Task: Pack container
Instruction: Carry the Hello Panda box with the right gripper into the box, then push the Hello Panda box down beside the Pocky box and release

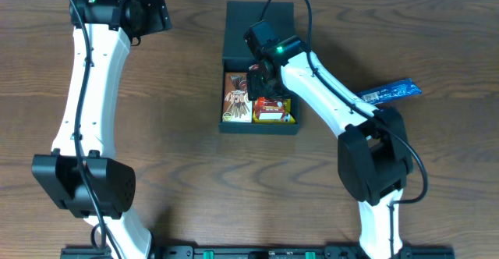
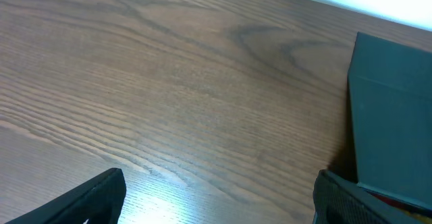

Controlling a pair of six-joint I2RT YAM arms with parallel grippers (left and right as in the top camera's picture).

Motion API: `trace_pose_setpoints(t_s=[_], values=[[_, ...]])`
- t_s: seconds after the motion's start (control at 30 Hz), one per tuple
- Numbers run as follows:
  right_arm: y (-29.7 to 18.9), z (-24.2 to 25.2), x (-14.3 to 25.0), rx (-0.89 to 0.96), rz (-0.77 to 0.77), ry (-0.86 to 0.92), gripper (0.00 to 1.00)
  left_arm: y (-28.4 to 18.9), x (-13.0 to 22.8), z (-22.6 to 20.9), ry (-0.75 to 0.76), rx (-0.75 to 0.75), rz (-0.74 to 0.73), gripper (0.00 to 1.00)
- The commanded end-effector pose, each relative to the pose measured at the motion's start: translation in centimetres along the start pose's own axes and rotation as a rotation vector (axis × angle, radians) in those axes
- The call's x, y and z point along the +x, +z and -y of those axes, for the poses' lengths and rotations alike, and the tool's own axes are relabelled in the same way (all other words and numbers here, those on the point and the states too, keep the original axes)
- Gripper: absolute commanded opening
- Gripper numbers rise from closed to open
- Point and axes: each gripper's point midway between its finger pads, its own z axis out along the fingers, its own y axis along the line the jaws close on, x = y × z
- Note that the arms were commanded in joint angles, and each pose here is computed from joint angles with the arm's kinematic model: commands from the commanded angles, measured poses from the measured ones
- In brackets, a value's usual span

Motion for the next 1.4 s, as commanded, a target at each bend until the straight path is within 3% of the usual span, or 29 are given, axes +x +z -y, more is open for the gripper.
trace_pose_setpoints(t_s=[0.0, 0.1, 0.3, 0.37, 0.5, 0.6, 0.7, 0.77, 0.87, 1.0, 1.07, 1.13, 1.2, 1.27, 1.37], values=[[-0.1, -0.4, -0.9, 0.008, 0.041, 0.018, 0.73, -0.1, -0.3, -0.1, -0.004, -0.003, 0.004, 0.90], [-0.2, -0.2, -1.5, 0.025, 0.068, 0.023, 0.85, -0.1, -0.3, -0.1, -0.004, -0.003, 0.004, 0.90], [-0.3, -0.1, -1.6, 0.030, 0.074, 0.024, 0.86, -0.1, -0.3, -0.1, -0.004, -0.003, 0.004, 0.90], [-0.6, -0.1, -1.6, 0.030, 0.073, 0.024, 0.82, -0.1, -0.3, -0.1, -0.004, -0.003, 0.004, 0.90], [-3.2, -0.1, -2.8, 0.014, 0.110, 0.031, 0.64, -0.1, -0.3, -0.1, -0.004, -0.003, 0.004, 0.90], [-5.8, -0.3, -4.4, -0.014, 0.176, -0.010, 0.62, -0.1, -0.3, -0.1, -0.004, -0.003, 0.004, 0.90], [-9.2, -0.3, -6.2, -0.041, 0.259, -0.048, 0.78, -0.1, -0.3, -0.1, -0.004, -0.003, 0.004, 0.90], [-10.5, -0.1, -6.9, -0.052, 0.291, -0.042, 0.84, -0.1, -0.3, -0.1, -0.004, -0.003, 0.004, 0.90], [-11.4, 0.4, -7.2, -0.059, 0.309, -0.031, 0.79, -0.1, -0.3, -0.1, -0.004, -0.003, 0.004, 0.90], [-11.1, 0.8, -6.4, -0.042, 0.275, -0.034, 0.85, -0.1, -0.3, -0.1, -0.004, -0.003, 0.005, 0.90], [-11.0, 0.8, -6.1, -0.039, 0.262, -0.036, 0.82, -0.1, -0.3, -0.1, -0.004, -0.003, 0.006, 0.90], [-10.9, 0.3, -5.6, -0.067, 0.236, -0.058, 0.60, -0.1, -0.4, -0.1, -0.005, -0.002, 0.009, 0.90], [-10.7, -0.8, -4.8, -0.140, 0.197, -0.120, 0.28, -0.1, -0.5, -0.1, -0.005, -0.001, 0.012, 0.90], [-10.3, -1.8, -3.9, -0.205, 0.158, -0.152, 0.13, -0.1, -0.5, -0.1, -0.005, -0.001, 0.012, 0.90], [-9.1, -2.4, -2.7, -0.253, 0.112, -0.186, 0.02, -0.1, -0.5, -0.1, -0.005, -0.001, 0.012, 0.91]])
